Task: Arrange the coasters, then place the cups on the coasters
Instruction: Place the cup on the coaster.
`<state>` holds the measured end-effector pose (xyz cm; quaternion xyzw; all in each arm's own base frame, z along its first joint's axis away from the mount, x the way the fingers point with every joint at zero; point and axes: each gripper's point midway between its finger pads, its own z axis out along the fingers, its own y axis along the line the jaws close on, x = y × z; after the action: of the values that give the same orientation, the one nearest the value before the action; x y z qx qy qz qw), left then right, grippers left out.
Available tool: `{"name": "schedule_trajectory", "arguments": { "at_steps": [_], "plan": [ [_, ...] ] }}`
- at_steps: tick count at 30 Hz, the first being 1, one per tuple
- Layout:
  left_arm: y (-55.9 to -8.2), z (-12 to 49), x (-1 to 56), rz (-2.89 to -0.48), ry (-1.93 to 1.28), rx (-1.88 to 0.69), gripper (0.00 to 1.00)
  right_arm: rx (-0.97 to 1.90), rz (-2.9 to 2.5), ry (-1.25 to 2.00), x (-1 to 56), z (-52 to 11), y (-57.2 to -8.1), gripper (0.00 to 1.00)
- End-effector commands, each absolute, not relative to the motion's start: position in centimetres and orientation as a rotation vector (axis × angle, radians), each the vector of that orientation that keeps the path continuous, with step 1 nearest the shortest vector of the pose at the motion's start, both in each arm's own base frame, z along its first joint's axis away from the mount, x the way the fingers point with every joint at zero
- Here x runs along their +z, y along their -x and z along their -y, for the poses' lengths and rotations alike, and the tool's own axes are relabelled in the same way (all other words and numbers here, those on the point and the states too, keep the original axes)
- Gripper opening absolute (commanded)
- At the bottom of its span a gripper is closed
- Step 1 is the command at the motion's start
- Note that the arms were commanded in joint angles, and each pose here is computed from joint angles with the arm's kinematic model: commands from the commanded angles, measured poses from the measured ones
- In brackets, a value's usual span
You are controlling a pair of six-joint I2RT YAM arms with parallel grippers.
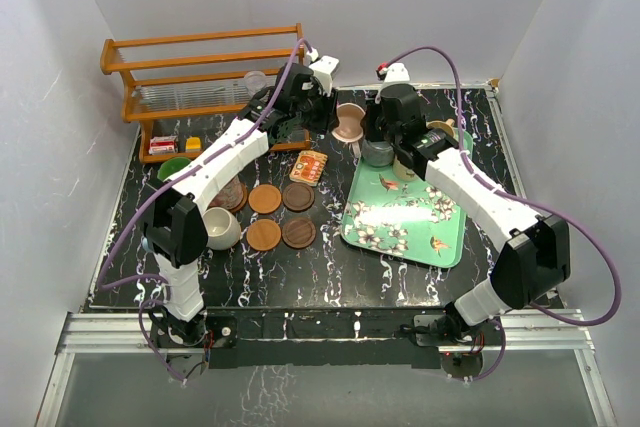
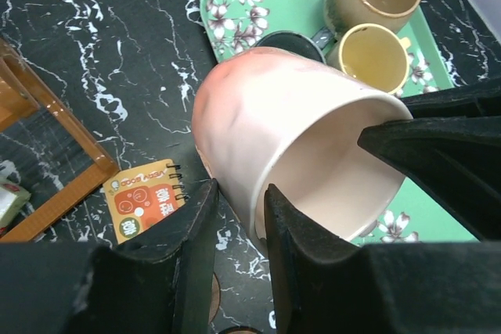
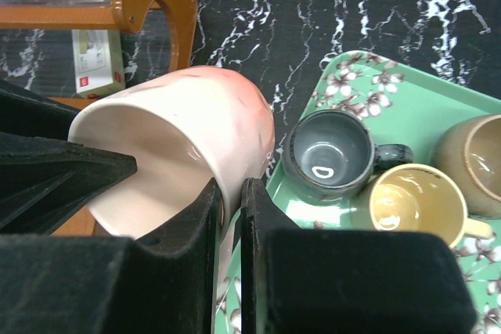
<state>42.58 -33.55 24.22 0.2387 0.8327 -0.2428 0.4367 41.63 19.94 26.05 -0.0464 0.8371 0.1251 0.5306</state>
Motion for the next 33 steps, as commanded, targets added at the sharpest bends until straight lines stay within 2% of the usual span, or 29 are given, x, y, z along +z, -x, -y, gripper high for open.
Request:
{"name": "schedule_trajectory", "arguments": {
  "at_steps": [1,7,14,20,27,33],
  "plan": [
    [-43.9,34.5,26.8,-1.957,-0.648,-0.578,0.0,0.747,-1.793,0.269,32.9,-27.1,-39.0,0.05],
    [-44.3,33.8,27.4,-1.926,-0.687,-0.507,0.0,0.891,-1.787,0.333,32.6,-28.8,-37.3,0.15],
    [-44.3,33.2,28.6,-1.891,-0.708,-0.461,0.0,1.043,-1.789,0.398,31.7,-30.5,-35.5,0.3],
    [-43.6,32.6,29.2,-1.855,-0.75,-0.443,0.0,1.015,-1.782,0.38,31.8,-29.4,-35.9,0.39],
    [-41.7,32.0,29.8,-1.804,-0.823,-0.455,0.0,0.956,-1.752,0.398,31.9,-26.9,-36.0,0.57],
    [-40.5,30.7,30.8,-1.771,-0.863,-0.456,0.0,0.902,-1.733,0.419,32.0,-24.2,-36.2,0.65]
  ]
}}
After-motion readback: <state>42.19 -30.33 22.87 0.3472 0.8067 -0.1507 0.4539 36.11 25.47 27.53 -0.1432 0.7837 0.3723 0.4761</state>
